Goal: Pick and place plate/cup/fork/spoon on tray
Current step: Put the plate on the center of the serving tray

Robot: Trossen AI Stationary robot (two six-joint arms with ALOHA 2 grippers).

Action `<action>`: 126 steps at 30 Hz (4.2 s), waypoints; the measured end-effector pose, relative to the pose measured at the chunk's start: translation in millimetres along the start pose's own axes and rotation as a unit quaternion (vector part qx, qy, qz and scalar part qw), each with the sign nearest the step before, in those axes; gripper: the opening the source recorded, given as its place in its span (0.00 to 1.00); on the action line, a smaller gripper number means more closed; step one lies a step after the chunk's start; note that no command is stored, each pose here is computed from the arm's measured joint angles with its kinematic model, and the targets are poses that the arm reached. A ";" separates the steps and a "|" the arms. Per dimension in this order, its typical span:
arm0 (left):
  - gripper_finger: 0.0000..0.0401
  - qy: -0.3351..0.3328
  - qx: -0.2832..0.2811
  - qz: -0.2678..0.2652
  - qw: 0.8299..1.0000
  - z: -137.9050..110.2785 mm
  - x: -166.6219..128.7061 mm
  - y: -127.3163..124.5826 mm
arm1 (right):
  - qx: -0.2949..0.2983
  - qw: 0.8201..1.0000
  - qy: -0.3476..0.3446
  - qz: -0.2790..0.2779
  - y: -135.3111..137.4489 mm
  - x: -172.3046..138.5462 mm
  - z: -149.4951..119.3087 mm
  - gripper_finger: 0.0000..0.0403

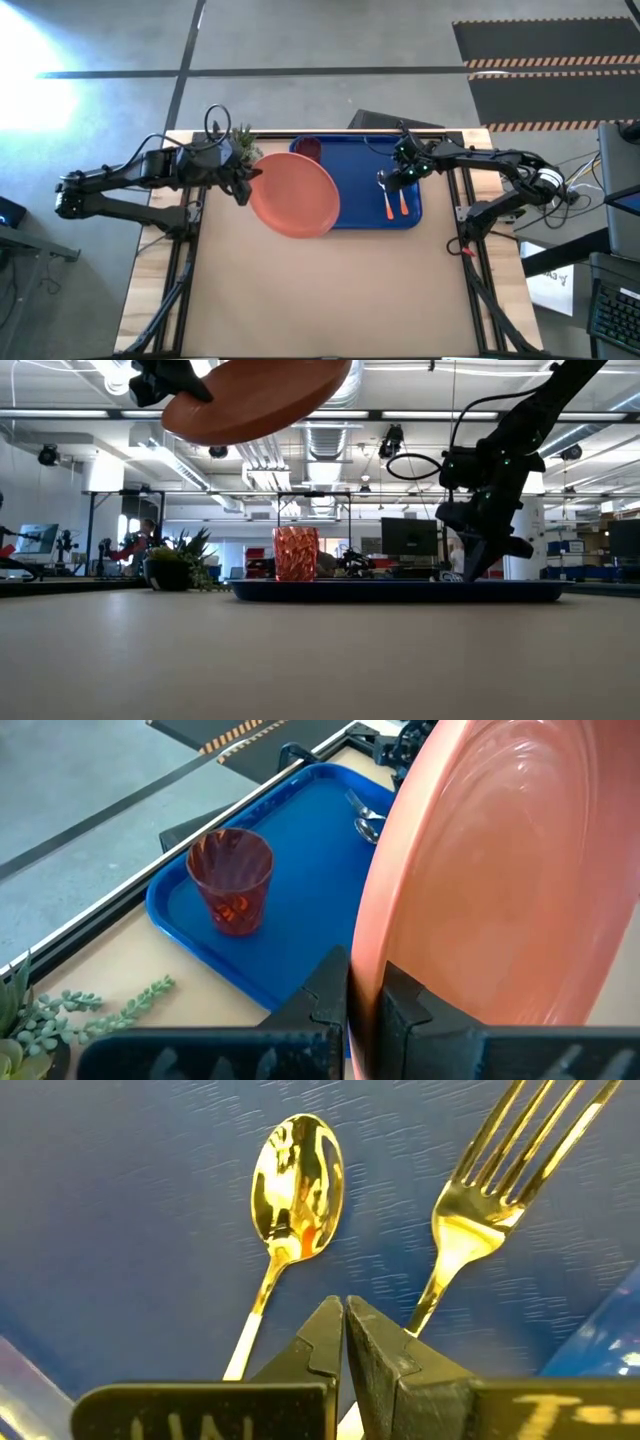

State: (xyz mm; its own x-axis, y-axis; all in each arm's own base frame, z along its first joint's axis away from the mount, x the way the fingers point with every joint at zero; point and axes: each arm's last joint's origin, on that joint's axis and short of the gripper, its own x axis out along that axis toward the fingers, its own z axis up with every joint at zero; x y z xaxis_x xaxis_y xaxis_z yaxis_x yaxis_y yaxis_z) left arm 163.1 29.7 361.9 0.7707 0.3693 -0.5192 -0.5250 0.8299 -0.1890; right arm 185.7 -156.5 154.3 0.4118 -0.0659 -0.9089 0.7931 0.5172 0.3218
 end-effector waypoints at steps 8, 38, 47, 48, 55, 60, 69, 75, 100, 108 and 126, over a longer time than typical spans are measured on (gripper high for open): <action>0.00 -0.005 -0.001 -0.002 1.000 1.0 0.0 -0.3 | 0.004 1.000 -0.008 -0.027 -3.2 -0.3 0.7 0.02; 0.00 0.002 -0.011 0.001 1.000 0.7 4.1 -1.3 | 0.004 0.999 0.003 -0.042 -16.5 14.1 8.2 0.02; 0.00 0.011 -0.008 0.005 1.000 0.2 9.9 -2.7 | 0.003 0.998 -0.007 -0.064 -18.1 12.3 8.9 0.02; 0.00 0.011 -0.008 0.005 1.000 0.2 9.9 -2.8 | 0.003 0.998 -0.007 -0.063 -18.1 12.3 8.9 0.02; 0.00 0.006 -0.010 0.003 1.000 0.6 7.1 -2.1 | 0.007 1.000 -0.005 -0.028 -12.7 11.3 8.4 0.02; 0.00 0.004 -0.010 0.003 1.000 0.8 6.1 -1.9 | -0.001 0.999 -0.050 -0.008 -5.3 -0.1 13.0 0.02; 0.00 0.003 -0.010 0.002 1.000 0.9 5.3 -1.7 | -0.013 0.996 -0.070 0.048 9.2 -15.0 10.9 0.02; 0.00 0.003 -0.010 0.002 1.000 0.9 5.1 -1.6 | -0.033 0.998 -0.031 0.052 24.6 3.5 3.0 0.02; 0.00 0.004 -0.010 0.002 1.000 0.8 5.4 -1.8 | -0.041 0.997 -0.048 0.044 18.5 31.9 15.2 0.02; 0.00 0.003 -0.010 0.002 1.000 0.8 5.3 -1.8 | -0.042 0.997 -0.057 0.033 11.3 30.2 19.0 0.02; 0.00 0.004 -0.010 0.002 1.000 0.7 5.5 -1.8 | -0.036 0.996 -0.075 0.034 3.0 22.5 24.7 0.02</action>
State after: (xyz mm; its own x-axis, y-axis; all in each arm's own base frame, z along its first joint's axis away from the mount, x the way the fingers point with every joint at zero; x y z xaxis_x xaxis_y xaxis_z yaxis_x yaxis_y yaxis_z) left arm 168.5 30.5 359.9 0.7659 0.3690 -0.5266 -0.5353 0.8196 -0.2042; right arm 208.4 -177.5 141.3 0.5304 -0.1522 -0.8340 0.7291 0.5838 0.3572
